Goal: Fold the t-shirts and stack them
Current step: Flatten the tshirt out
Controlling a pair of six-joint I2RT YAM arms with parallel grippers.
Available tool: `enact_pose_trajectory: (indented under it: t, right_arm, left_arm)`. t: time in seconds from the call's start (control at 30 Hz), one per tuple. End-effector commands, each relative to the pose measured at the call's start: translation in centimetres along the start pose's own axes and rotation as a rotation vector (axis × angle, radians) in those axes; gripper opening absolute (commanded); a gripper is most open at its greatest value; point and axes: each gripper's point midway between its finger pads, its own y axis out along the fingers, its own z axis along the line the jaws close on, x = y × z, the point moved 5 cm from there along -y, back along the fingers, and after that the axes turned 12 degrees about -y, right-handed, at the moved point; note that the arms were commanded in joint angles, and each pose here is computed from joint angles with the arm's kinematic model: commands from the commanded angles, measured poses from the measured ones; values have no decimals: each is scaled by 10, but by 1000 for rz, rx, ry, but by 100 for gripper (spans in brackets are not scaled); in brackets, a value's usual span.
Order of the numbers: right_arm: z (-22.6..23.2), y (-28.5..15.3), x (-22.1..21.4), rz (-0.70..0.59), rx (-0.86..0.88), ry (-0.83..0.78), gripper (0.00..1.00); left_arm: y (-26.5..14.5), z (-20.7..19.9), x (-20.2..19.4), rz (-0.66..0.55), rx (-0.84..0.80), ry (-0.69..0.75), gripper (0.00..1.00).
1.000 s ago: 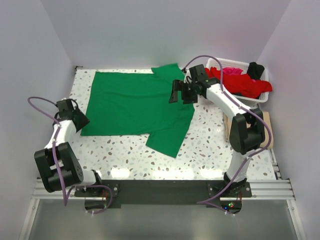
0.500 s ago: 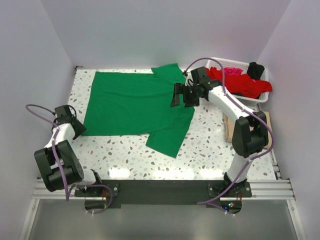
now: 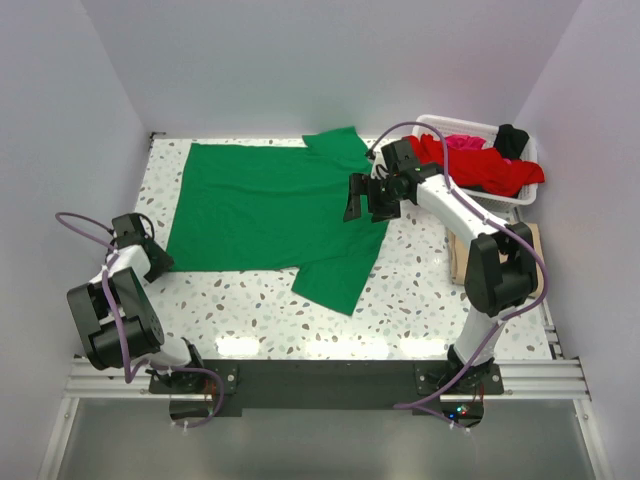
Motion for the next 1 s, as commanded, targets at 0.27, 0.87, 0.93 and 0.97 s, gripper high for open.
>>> enact_pose_trajectory:
  t: [0.27,0.87,0.93,0.97]
  right_arm:
    - [5,-25,-18,3,-1,-16,88]
    - [47,-32,-120,275,28,-172,76]
    - [48,-29,-145,330,29,-150,74]
    - [52,-29,-152,332,36,-154,73]
  left_arm:
    - [13,-5,6,-31,-44,13,36]
    - [-7,-4,7,-25,-71,104,0]
    - [-10,-4,7,-25,-81,120,0]
    - [-11,-4,7,-25,-86,133,0]
